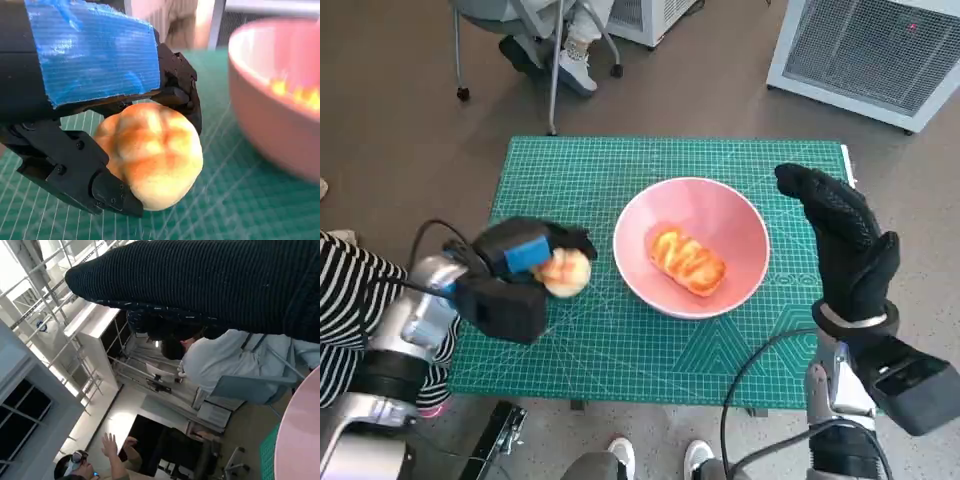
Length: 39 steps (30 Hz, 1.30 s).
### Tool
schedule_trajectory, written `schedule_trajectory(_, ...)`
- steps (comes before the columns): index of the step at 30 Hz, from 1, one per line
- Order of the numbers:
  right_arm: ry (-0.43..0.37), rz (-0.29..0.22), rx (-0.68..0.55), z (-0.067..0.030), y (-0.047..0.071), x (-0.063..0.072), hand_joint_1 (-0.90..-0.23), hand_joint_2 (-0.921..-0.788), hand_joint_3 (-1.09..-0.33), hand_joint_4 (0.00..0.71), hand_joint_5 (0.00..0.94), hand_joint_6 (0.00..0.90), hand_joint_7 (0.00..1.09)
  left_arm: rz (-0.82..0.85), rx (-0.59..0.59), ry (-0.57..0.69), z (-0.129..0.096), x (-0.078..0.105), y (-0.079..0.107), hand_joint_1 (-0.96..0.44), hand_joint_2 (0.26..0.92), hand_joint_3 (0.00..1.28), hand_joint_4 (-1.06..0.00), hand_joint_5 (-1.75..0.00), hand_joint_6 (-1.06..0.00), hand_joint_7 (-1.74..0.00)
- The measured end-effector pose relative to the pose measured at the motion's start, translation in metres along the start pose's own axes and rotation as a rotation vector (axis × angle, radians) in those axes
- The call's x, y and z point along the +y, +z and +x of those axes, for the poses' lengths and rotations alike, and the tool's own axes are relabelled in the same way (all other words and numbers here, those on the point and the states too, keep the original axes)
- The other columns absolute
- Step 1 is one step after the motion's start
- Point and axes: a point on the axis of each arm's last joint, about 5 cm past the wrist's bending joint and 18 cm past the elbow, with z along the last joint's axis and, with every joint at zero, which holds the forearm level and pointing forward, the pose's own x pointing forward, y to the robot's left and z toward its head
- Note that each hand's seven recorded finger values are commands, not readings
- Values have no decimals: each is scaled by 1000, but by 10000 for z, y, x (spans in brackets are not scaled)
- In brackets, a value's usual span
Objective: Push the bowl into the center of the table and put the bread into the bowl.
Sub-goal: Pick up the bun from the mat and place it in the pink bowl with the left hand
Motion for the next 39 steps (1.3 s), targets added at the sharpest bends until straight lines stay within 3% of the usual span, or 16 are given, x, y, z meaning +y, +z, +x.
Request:
schedule_trajectory(8, 0, 0, 0, 0, 0, -2, -694, -921, -662, 108, 0, 16, 483, -3, -124, 268, -24, 442, 229, 1, 873, 50, -861, -998, -696, -1069)
schedule_trajectory(15, 2, 1, 1, 0, -2, 2, -696, -921, -662, 108, 0, 16, 482, -31, -259, 447, 115, 491, 498, 0, 912, 44, -776, -1098, -623, -1143)
schedule_trajectory(25, 3, -1, 1, -6, -2, 1, -695, -921, -664, 105, 0, 15, 483, -31, -396, 315, 423, 313, 823, 1, 919, 34, -784, -1055, -608, -1184)
schedule_trajectory(28, 1, -4, 4, -22, -1, -5, -694, -921, -666, 105, 0, 14, 484, -33, -407, 265, 486, 289, 883, 0, 920, 143, -627, -1182, -511, -1321)
schedule_trajectory(29, 1, -5, 6, -27, 0, -8, -694, -921, -667, 105, 0, 14, 484, -36, -406, 245, 511, 280, 902, -125, 921, 180, -545, -972, -499, -1362)
schedule_trajectory(30, 0, -6, 7, -32, 0, -10, -694, -921, -667, 105, 0, 14, 484, -39, -402, 221, 536, 270, 918, -110, 891, 176, -483, -841, -436, -1223)
schedule_trajectory(32, 0, -6, 7, -36, 2, -10, -693, -921, -668, 105, 0, 13, 485, -40, -389, 165, 581, 249, 937, -71, 843, 125, -413, -387, -386, -694)
schedule_trajectory(34, 0, -7, 4, -33, 7, -11, -693, -921, -668, 105, 0, 13, 485, -34, -371, 103, 614, 216, 945, -101, 810, 69, -274, -158, -324, -352)
schedule_trajectory(39, -1, -13, 0, -38, 21, -23, -689, -921, -669, 105, 0, 12, 486, 6, -316, -47, 668, 135, 948, -239, 768, 23, -95, -27, -213, -101)
